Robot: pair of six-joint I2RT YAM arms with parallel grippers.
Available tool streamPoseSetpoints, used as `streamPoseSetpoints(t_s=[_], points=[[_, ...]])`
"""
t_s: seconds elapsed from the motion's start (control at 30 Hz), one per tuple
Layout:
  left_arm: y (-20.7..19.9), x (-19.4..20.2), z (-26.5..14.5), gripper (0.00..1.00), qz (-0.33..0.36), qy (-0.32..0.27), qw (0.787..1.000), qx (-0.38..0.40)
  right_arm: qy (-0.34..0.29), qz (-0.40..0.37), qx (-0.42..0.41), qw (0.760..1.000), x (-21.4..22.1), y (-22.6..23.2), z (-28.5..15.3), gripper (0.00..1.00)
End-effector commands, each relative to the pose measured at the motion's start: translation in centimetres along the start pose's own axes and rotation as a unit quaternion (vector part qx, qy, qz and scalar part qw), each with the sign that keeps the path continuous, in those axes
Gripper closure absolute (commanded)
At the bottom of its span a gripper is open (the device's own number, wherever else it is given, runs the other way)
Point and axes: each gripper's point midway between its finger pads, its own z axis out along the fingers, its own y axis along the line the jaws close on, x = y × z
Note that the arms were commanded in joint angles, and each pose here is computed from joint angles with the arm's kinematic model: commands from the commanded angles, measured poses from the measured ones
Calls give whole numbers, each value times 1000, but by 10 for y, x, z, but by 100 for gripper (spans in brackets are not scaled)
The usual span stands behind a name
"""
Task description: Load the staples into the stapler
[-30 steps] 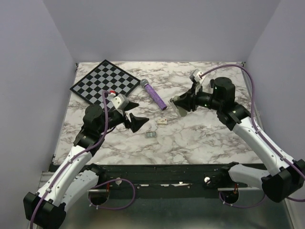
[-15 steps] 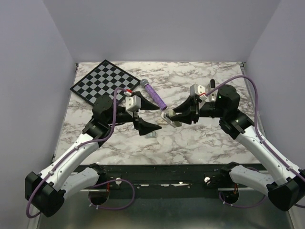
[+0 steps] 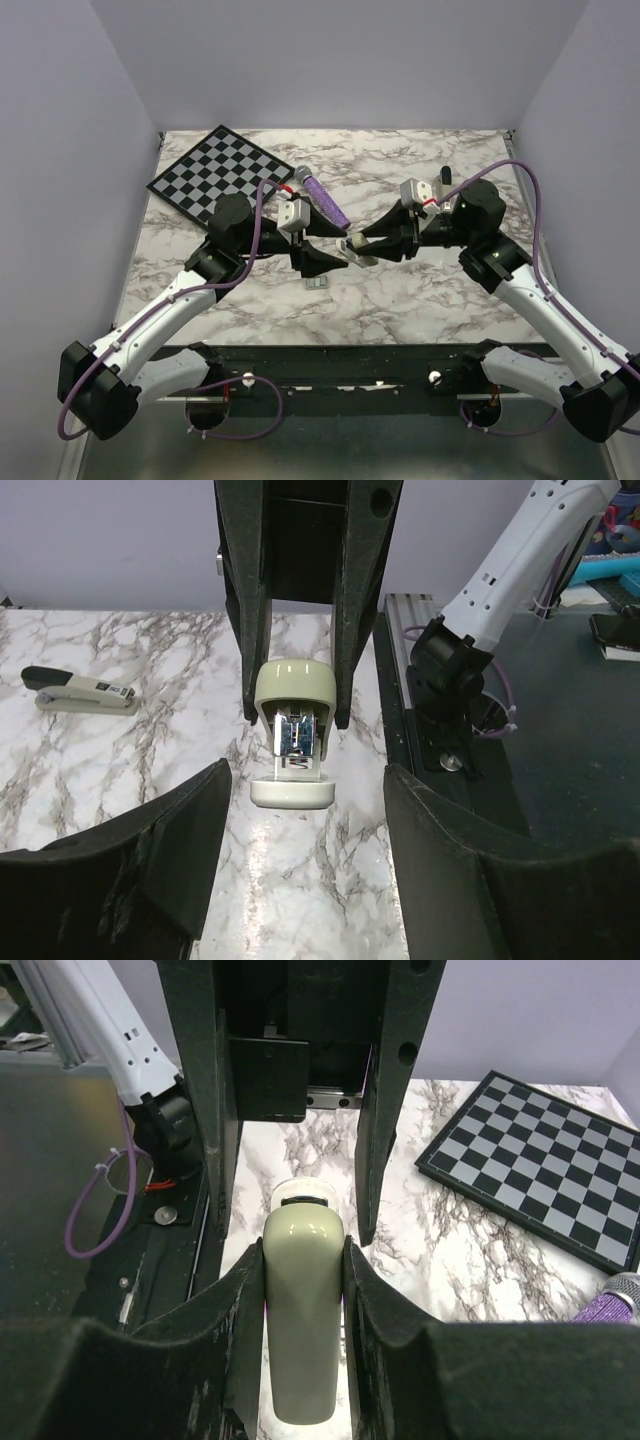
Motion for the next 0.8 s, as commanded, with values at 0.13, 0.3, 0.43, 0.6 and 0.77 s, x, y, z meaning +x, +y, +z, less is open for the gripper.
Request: streamPoseSetpoints(t_s=[0.13, 0.3, 0.43, 0.6, 0.77], points=[[-6, -12, 4, 38, 31, -6, 999, 19, -29, -30, -18, 999, -17, 10, 2, 99], [-7, -10, 5, 44, 27, -5, 999, 22, -27, -29, -17, 999, -16, 10, 4, 99], [-7, -10, 5, 63, 25, -6, 1000, 18, -28, -28, -17, 999, -17, 10, 7, 99], [-5, -18, 2, 100, 29, -22, 999, -3, -34, -30, -1, 999, -18, 7, 6, 99], [3, -19, -7, 100, 35, -48, 997, -58, -72, -27, 22, 997, -31, 6, 3, 99]])
